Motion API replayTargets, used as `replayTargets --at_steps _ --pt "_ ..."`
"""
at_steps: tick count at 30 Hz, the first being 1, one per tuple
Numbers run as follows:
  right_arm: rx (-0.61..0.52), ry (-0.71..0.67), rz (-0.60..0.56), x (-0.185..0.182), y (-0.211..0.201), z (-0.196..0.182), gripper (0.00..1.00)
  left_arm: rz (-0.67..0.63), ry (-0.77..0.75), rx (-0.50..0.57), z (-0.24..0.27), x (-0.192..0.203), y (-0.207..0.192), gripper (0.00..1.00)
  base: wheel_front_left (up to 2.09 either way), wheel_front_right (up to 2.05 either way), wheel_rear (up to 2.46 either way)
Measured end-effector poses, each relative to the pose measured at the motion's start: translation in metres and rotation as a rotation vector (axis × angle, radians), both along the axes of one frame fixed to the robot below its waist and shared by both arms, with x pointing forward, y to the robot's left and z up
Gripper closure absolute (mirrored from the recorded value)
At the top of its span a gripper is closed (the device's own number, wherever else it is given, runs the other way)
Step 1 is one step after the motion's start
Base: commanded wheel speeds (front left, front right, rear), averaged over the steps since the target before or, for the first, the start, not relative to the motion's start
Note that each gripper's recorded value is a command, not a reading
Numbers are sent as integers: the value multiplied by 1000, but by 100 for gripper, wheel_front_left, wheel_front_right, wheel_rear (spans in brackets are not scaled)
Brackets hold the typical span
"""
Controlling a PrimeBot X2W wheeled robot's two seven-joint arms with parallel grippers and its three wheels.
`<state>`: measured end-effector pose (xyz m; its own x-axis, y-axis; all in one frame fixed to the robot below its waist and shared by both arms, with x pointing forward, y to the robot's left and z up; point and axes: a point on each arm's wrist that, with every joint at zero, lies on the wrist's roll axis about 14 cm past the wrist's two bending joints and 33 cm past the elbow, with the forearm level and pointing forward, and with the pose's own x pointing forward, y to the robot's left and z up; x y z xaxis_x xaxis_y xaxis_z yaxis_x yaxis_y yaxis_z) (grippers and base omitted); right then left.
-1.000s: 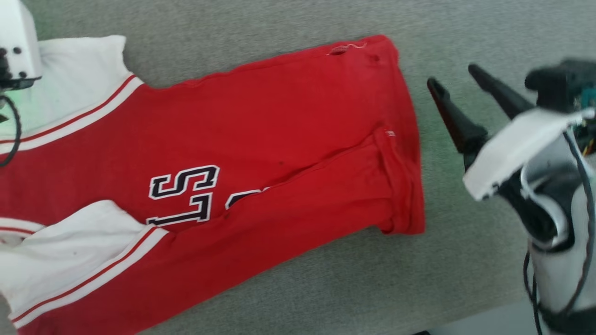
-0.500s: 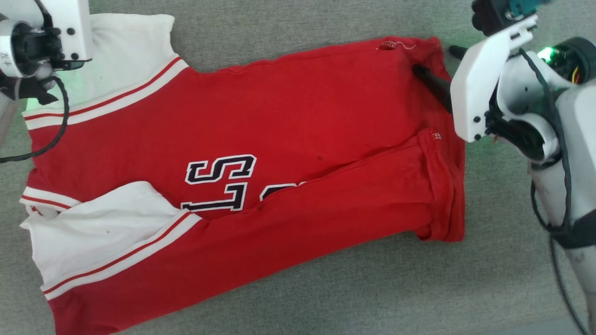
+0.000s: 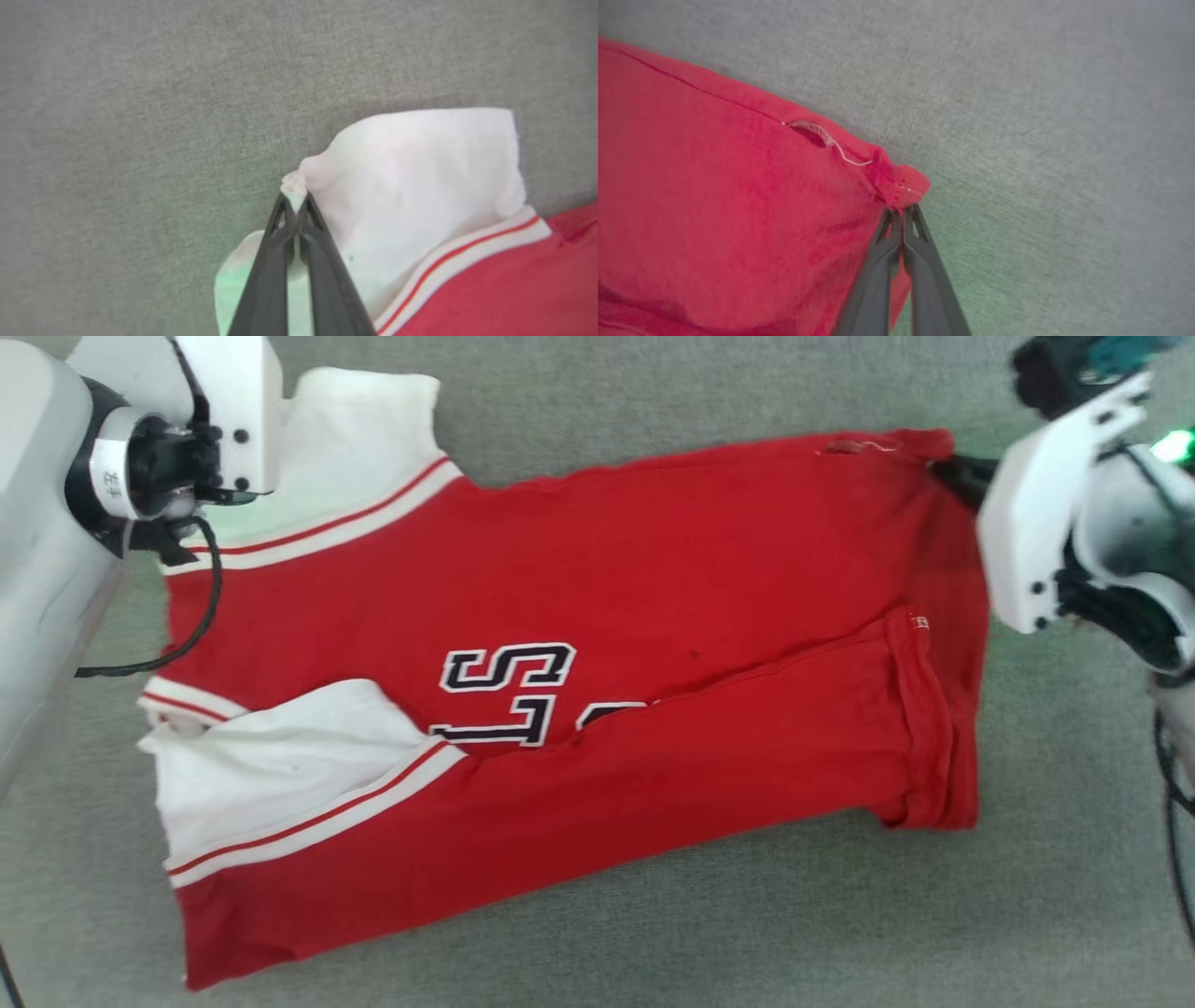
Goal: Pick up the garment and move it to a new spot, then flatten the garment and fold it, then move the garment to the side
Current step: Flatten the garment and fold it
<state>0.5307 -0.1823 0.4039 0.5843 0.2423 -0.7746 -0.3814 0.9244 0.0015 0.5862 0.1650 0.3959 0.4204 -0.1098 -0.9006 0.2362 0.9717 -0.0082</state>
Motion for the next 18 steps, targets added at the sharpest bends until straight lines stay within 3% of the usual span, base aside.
replayTargets --at_steps 10,18 --pt "53 -167 28 -13 11 57 100 -18 -64 45 69 -34 20 100 0 0 0" --pt "47 -188 48 -50 11 83 100 -19 -37 81 98 -106 31 100 0 0 0"
